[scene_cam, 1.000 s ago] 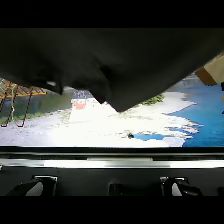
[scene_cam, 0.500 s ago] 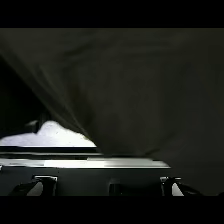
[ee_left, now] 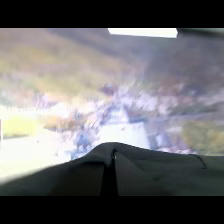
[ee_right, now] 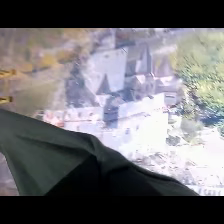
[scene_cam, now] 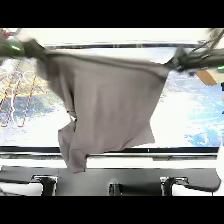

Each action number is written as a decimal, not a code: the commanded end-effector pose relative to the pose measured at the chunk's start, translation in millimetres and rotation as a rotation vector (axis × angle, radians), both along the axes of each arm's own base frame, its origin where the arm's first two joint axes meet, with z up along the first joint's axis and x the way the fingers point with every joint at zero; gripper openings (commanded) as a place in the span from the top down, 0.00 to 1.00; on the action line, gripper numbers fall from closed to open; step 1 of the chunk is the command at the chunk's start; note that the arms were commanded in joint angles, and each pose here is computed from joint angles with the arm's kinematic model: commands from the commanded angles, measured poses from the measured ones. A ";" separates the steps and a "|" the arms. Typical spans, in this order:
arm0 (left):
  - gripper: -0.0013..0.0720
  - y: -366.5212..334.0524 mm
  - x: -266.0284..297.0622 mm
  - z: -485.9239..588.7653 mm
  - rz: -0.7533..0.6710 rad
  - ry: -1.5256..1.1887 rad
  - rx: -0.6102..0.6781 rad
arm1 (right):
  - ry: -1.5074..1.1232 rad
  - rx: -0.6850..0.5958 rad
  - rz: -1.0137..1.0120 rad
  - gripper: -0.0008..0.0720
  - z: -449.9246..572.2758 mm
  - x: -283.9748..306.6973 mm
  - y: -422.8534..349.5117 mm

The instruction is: Fold the clothes and pants, and hang the long-sleeved shirts on hangers.

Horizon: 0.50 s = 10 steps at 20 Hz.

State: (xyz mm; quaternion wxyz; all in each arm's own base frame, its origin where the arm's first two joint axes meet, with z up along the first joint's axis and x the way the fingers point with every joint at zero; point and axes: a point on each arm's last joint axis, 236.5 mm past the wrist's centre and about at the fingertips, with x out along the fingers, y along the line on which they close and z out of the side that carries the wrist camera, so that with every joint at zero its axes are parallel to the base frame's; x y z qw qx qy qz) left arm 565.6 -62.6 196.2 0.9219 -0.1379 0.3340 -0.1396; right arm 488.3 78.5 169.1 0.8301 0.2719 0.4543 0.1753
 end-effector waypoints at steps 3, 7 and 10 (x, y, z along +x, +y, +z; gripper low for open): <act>0.96 -30.3 58.7 -168.7 0.064 0.219 -0.103 | 0.151 -0.031 -0.112 0.95 -171.3 75.5 21.9; 0.88 -46.0 60.7 -202.6 0.062 0.280 -0.169 | 0.185 0.043 -0.254 0.94 -208.2 99.9 15.4; 0.39 -45.8 55.1 -194.3 0.049 0.310 -0.217 | 0.192 0.118 -0.274 0.52 -196.2 101.7 16.9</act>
